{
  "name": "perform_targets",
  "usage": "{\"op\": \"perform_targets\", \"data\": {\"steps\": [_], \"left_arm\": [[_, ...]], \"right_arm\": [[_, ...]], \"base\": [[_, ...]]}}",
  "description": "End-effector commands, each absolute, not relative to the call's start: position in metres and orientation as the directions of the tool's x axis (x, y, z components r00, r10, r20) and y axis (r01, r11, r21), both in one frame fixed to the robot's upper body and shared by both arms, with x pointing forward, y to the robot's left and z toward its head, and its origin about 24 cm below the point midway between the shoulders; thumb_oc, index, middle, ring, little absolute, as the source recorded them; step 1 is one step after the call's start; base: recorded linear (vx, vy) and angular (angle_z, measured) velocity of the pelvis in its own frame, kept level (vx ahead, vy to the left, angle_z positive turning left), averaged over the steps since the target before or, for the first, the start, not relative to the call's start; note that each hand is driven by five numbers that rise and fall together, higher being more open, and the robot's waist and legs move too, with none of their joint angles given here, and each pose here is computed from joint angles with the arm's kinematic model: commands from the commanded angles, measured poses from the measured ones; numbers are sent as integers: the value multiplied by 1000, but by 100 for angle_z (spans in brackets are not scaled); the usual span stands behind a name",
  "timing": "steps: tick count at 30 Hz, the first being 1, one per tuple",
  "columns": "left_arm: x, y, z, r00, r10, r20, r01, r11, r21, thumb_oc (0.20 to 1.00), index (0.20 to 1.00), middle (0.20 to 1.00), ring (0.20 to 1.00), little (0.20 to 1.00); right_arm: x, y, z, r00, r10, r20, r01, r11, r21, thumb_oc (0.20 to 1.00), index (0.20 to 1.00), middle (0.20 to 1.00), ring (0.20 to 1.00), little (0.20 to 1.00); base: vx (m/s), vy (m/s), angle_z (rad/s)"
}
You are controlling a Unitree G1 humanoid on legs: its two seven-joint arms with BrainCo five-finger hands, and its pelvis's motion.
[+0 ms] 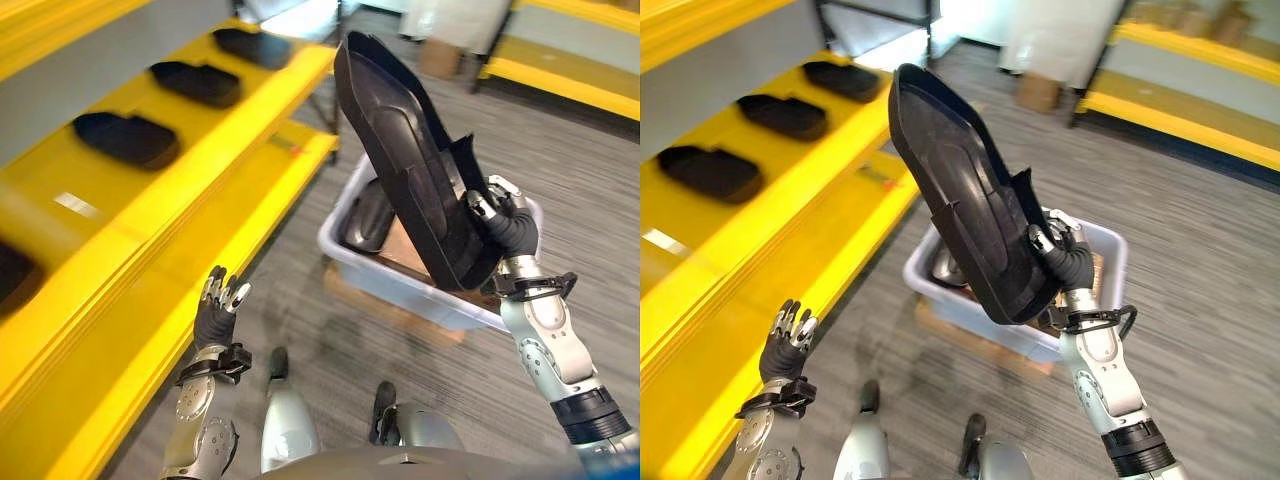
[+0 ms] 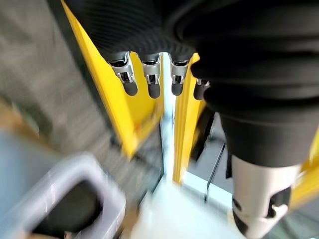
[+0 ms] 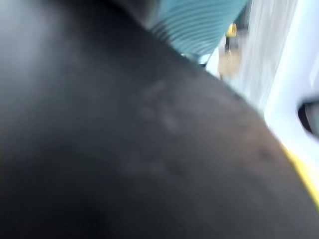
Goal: Move parts from the plastic box to the shelf.
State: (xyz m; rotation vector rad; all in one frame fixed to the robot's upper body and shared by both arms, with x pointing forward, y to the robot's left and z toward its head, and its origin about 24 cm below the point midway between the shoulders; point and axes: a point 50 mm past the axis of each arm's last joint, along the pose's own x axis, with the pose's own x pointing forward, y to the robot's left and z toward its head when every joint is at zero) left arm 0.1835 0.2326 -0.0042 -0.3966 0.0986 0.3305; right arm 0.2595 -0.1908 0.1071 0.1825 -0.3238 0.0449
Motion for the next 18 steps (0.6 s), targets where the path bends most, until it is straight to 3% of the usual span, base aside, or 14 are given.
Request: {"op": "perform_targets", "data": {"steps": [1,8,18], "left_arm": [[202,235,30,959,282,27,-252,893,-374,1000,1000,1000,1000,1000],[212,220,41,985,155,72,-118,923,-367,1000,1000,1000,1000,1000],[201,241,53,970,214,115,-173,940,-295,1000,1000,1000,1000,1000]], "right_arm": [[245,-205,139,863,-70,500,-73,962,262,200,200,200,200,200],[220,-234,134,846,-228,482,74,945,318,200,200,200,200,200],[226,-224,140,816,-257,518,80,937,340,200,200,200,200,200]], "base": [[-144,39,110],[-28,235,127],[2,191,39]]}}
